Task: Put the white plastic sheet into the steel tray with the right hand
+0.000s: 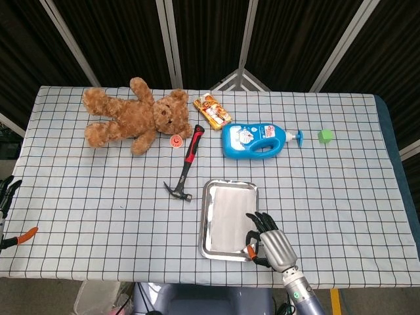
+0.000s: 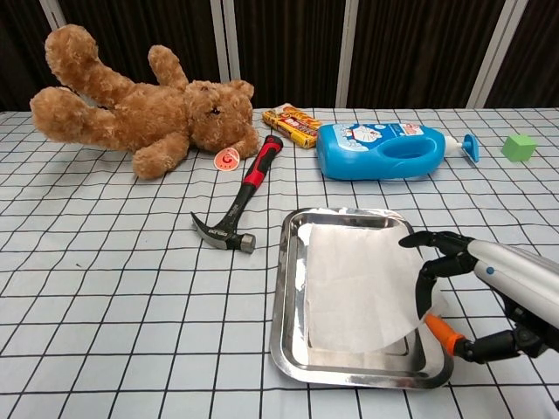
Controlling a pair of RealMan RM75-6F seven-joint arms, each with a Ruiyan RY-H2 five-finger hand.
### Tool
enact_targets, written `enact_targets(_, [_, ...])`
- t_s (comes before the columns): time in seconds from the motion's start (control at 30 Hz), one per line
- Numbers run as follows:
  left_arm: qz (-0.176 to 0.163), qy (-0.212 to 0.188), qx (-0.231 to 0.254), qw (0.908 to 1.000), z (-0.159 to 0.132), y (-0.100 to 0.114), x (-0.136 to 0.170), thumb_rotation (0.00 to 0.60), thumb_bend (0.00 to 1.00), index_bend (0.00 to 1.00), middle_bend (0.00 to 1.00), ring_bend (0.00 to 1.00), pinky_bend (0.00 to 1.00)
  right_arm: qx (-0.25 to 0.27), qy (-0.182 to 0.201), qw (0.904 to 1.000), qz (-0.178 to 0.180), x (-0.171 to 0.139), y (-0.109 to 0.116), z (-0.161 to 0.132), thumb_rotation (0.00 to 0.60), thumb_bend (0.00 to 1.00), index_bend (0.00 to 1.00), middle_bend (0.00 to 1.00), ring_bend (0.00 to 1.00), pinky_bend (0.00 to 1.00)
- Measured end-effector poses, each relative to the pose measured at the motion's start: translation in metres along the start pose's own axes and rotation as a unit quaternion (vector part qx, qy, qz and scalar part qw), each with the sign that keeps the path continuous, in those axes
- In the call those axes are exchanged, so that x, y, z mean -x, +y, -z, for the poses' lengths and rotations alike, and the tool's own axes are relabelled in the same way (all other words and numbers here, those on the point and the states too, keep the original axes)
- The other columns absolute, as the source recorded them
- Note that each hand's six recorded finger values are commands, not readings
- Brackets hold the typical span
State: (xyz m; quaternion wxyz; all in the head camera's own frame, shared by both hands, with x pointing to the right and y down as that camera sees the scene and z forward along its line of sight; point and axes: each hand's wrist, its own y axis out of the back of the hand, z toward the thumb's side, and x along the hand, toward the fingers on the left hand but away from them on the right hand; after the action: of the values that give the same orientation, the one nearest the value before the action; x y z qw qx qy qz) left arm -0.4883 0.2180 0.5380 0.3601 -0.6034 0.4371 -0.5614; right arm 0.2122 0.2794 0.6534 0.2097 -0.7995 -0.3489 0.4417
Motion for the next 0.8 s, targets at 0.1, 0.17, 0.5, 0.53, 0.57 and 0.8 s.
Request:
enact_targets(0.1, [-0.001, 0.000, 0.000, 1.0000, -0.0004, 0.0002, 0.0004, 0.600, 0.00, 0.00, 0.00, 0.00, 0.00, 0.000, -0.002, 1.0000, -0.003, 0.0000, -0.0012, 0.0019, 0.600, 0.56, 0.61, 0.12, 0.01, 0.00])
enact_targets(0.17, [-0.001, 0.000, 0.000, 1.0000, -0.0005, 0.0003, 0.0007, 0.600, 0.00, 0.00, 0.00, 0.00, 0.00, 0.001, -0.003, 1.0000, -0.005, -0.0005, -0.0023, 0.0023, 0.600, 0.56, 0.60, 0.12, 0.01, 0.00])
enact_targets(0.5, [0.000, -0.001, 0.002, 1.0000, -0.0017, -0.0005, 0.0006, 0.600, 0.00, 0.00, 0.00, 0.00, 0.00, 0.013, 0.003, 0.9999, -0.003, -0.0035, -0.0039, -0.0031, 0.600, 0.48, 0.25, 0.06, 0.00, 0.00])
enact_targets(0.53, [0.000, -0.001, 0.002, 1.0000, -0.0017, -0.0004, 0.0007, 0.600, 0.00, 0.00, 0.00, 0.00, 0.00, 0.014, 0.004, 0.9999, 0.000, -0.0038, -0.0029, -0.0038, 0.600, 0.46, 0.24, 0.06, 0.00, 0.00])
enact_targets(0.57, [0.000, -0.001, 0.002, 1.0000, -0.0017, -0.0004, 0.0007, 0.600, 0.00, 0.00, 0.00, 0.00, 0.00, 0.016, 0.004, 0.9999, 0.002, -0.0041, -0.0022, -0.0044, 0.600, 0.45, 0.23, 0.06, 0.00, 0.00])
enact_targets(0.8, [0.001, -0.002, 0.003, 1.0000, -0.0017, -0.0002, 0.0008, 0.600, 0.00, 0.00, 0.00, 0.00, 0.00, 0.015, 0.006, 0.9998, 0.013, -0.0075, 0.0045, -0.0063, 0.600, 0.45, 0.23, 0.06, 0.00, 0.00])
